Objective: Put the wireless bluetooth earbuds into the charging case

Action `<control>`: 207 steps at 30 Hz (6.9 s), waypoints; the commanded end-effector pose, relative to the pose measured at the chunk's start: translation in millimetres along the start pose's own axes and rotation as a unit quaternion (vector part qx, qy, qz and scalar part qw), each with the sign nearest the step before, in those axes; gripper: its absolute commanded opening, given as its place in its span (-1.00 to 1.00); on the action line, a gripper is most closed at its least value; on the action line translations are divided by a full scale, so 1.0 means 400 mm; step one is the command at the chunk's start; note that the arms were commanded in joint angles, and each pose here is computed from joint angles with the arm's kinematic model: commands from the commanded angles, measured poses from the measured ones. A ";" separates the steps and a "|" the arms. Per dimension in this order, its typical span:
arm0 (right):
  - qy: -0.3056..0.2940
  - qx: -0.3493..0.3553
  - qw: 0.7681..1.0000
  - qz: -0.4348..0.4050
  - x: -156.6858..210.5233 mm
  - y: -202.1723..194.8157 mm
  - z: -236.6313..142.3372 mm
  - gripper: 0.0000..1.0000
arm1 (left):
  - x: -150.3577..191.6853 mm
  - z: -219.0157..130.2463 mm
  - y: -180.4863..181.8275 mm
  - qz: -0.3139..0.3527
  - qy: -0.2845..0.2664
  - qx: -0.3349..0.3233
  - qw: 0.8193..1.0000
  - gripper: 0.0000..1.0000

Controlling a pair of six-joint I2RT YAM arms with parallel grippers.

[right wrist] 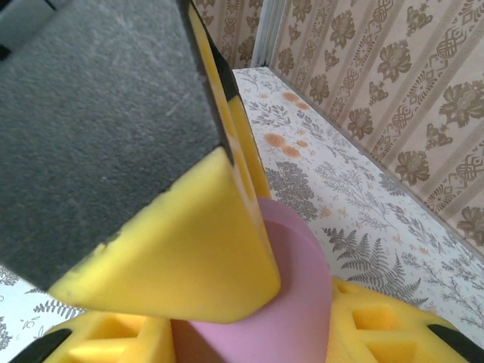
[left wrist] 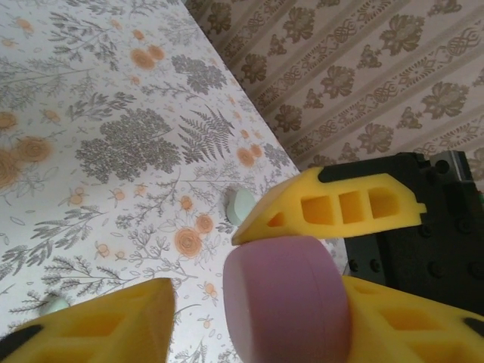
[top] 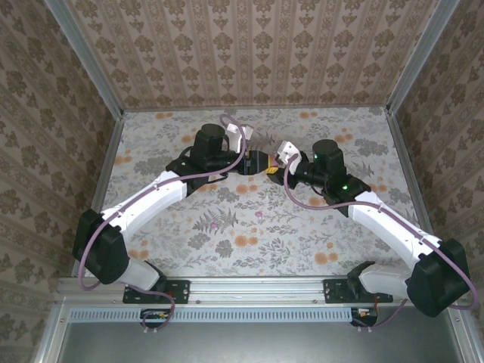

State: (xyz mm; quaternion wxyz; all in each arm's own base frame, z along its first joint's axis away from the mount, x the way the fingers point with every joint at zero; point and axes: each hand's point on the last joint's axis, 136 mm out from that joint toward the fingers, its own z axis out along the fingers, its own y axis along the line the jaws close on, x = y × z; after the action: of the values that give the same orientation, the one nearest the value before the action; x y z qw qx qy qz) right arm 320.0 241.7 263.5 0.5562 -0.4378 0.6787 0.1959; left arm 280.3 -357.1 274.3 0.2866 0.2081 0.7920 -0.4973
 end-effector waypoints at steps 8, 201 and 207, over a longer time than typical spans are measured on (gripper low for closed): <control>-0.038 0.006 0.999 -0.012 -0.060 -0.007 -0.008 -0.20 | -0.028 -0.001 -0.022 -0.003 -0.010 0.009 1.000 -0.43; -0.130 -0.287 0.947 0.063 -0.209 0.051 -0.009 -0.31 | -0.044 -0.178 -0.130 0.369 -0.113 0.162 0.908 -0.19; -0.120 -0.284 0.949 0.062 -0.197 0.052 -0.006 -0.26 | -0.047 -0.181 -0.135 0.372 -0.116 0.162 0.907 -0.33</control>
State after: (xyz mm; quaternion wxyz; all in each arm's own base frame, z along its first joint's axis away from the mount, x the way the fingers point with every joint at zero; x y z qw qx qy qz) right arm 299.8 277.8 333.9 0.4707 -0.5025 0.5508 0.4717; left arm 248.4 -312.0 335.5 0.4965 0.4580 0.5447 -0.4971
